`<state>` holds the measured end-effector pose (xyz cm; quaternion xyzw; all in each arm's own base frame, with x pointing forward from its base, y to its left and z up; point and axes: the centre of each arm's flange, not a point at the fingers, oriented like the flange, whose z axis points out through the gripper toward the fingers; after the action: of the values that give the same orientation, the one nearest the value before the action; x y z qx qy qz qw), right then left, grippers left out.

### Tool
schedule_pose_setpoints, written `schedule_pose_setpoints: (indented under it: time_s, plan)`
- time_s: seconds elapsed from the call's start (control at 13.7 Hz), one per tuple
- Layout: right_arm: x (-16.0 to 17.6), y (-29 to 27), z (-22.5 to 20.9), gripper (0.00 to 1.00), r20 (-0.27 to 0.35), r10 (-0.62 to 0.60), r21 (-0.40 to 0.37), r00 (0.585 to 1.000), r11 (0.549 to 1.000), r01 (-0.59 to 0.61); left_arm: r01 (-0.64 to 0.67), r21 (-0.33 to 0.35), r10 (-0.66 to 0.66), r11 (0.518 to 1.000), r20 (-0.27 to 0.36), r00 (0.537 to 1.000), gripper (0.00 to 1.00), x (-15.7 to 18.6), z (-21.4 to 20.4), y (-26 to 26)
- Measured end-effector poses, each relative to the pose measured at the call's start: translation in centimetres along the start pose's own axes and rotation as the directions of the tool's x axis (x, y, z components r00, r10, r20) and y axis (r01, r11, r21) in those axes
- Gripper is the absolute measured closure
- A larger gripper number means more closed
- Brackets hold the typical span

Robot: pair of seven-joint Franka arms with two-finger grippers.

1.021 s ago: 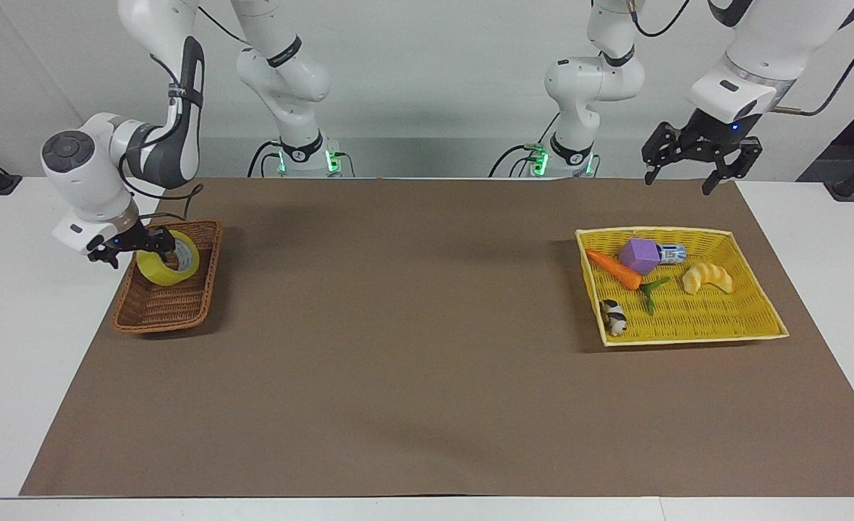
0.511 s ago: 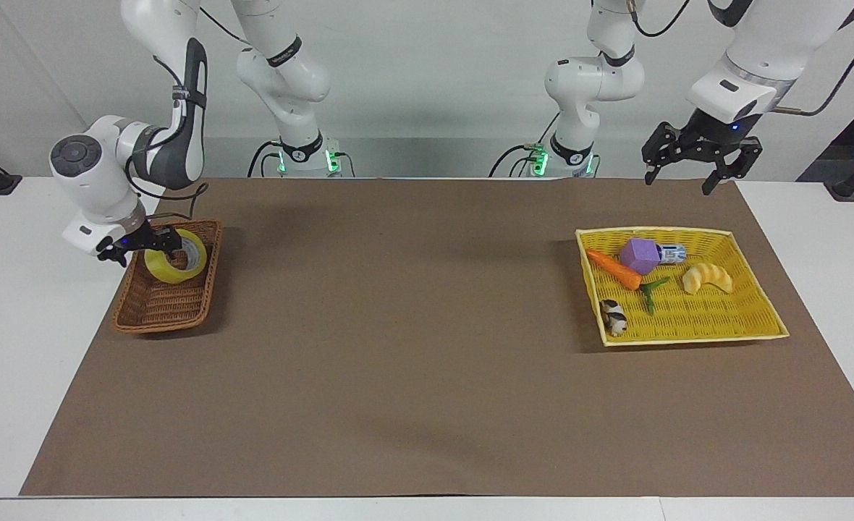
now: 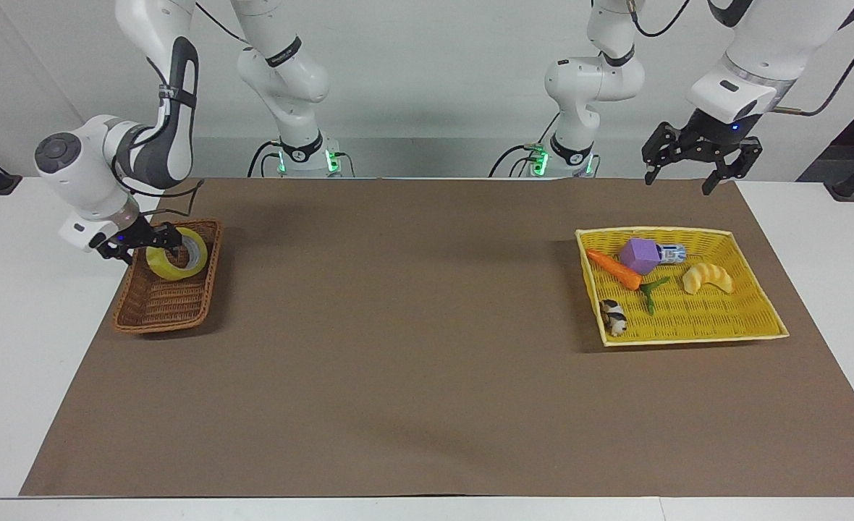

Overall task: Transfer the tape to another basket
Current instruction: 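Lower the tape into the wicker basket and open the right gripper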

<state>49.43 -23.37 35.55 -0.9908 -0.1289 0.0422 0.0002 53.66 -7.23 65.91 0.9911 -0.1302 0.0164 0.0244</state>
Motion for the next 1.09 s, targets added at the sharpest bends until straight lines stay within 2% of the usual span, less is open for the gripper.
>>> schedule_pose_setpoints:
  time_s: [0.15,0.36,0.51,0.8,1.02,1.09]
  plan:
    - [-0.2,0.1,-0.2,0.00,-0.026,-0.005,0.034,1.000,0.999,0.006,0.000,0.000,0.000,1.000,0.000,1.000,0.00,0.0,0.0,0.0]
    - [-1.1,-0.1,-0.6,0.00,-0.070,-0.063,0.139,0.996,0.988,0.072,0.000,0.000,0.000,1.000,0.000,1.000,0.00,0.0,0.0,0.0]
    - [-1.4,0.3,-1.2,0.00,-0.106,-0.087,0.156,0.991,0.982,0.103,0.000,0.000,0.000,1.000,0.000,1.000,0.00,0.0,0.0,0.0]
    - [1.2,1.3,-4.3,0.00,-0.158,-0.110,0.100,0.981,0.987,0.127,0.000,0.000,0.000,1.000,0.000,1.000,0.00,0.0,0.0,0.0]
    - [5.7,0.9,-6.2,0.00,-0.197,-0.168,0.025,0.966,0.984,0.176,0.000,0.000,0.000,1.000,0.000,1.000,0.00,0.0,0.0,0.0]
    - [7.2,0.4,-6.7,0.00,-0.211,-0.157,-0.007,0.965,0.987,0.160,0.000,0.000,0.000,1.000,0.000,1.000,0.00,0.0,0.0,0.0]
